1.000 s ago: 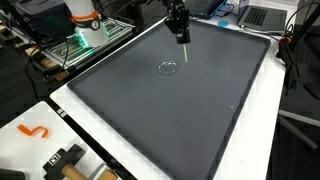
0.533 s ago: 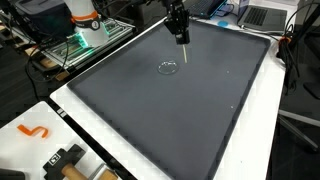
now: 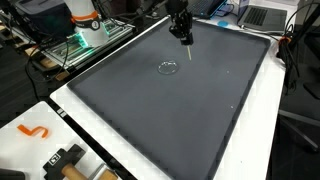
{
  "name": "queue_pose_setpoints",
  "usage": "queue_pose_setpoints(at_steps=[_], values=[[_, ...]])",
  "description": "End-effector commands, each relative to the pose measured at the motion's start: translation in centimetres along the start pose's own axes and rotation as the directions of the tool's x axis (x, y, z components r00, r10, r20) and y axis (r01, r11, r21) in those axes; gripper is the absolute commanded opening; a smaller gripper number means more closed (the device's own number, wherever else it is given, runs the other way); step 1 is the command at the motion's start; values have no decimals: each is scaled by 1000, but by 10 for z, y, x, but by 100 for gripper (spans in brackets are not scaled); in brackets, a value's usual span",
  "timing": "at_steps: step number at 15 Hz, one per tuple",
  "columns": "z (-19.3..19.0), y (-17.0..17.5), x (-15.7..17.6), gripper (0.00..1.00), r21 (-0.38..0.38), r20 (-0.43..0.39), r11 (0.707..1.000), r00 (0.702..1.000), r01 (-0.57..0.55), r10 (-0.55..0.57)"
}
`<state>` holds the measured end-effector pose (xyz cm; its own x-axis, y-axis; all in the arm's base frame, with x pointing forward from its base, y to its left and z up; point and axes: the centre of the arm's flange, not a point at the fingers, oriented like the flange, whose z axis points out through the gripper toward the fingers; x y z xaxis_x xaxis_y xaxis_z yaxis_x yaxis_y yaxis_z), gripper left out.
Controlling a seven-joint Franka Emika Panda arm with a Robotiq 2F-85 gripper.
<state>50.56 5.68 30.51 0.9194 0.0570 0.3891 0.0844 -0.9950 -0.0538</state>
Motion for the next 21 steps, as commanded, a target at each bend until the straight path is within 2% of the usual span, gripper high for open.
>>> queue_pose_setpoints(at_steps=[1,6,11,15,21], values=[[-20,37,3,3,116,-4,993,1000,-11,11],[-32,68,15,3,178,-18,984,1000,-22,25],[-31,106,8,3,268,35,963,999,-36,28],[-32,131,2,3,313,27,949,999,-36,29],[-29,148,-13,3,417,-7,907,998,-55,63]])
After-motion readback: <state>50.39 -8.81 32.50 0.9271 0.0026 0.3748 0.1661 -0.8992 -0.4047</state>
